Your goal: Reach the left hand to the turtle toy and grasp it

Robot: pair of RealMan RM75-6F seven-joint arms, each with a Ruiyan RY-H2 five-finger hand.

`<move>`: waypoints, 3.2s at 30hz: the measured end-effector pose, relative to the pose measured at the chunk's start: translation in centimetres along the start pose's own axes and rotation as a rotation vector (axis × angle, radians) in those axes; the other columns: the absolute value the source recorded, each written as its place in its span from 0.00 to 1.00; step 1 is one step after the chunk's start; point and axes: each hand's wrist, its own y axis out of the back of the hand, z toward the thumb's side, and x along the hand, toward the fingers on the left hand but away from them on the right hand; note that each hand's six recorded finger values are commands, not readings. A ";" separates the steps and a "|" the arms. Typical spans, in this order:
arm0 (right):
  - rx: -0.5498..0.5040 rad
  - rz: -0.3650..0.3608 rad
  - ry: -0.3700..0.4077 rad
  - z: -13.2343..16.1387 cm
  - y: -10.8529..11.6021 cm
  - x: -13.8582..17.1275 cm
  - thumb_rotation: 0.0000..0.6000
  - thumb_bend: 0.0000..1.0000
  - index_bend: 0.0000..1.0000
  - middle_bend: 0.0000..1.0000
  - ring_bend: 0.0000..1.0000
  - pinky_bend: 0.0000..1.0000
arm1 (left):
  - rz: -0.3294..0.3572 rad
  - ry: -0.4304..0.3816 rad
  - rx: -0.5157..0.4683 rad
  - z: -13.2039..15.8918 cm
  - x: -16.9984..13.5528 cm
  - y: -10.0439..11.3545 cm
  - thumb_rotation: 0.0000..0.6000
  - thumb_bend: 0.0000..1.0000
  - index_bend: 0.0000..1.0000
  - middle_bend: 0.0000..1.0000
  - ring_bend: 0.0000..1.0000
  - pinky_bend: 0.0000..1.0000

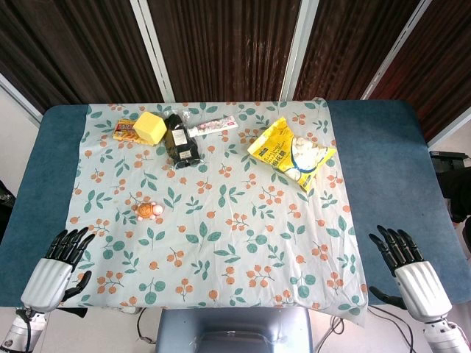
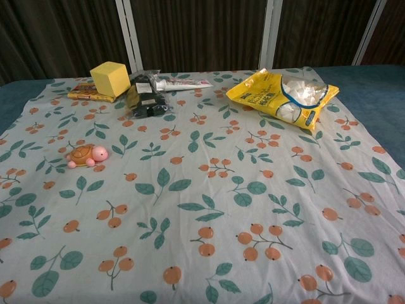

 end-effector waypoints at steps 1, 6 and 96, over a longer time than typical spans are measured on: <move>0.000 -0.001 0.000 0.0 0.0 0.0 1.00 0.13 0.00 0.00 0.00 0.00 | -0.002 -0.002 -0.001 0.0 0.0 0.0 1.00 0.39 0.00 0.00 0.00 0.06; -0.001 -0.003 0.003 0.1 0.1 0.2 1.00 0.13 0.00 0.00 0.00 0.00 | -0.007 -0.015 -0.014 0.3 0.2 -0.3 1.00 0.39 0.00 0.00 0.00 0.06; -0.028 0.021 0.010 0.4 -0.4 -0.9 1.00 0.13 0.00 0.00 0.00 0.00 | -0.062 -0.033 0.164 3.1 19.4 -11.7 1.00 0.41 0.12 0.23 0.91 1.00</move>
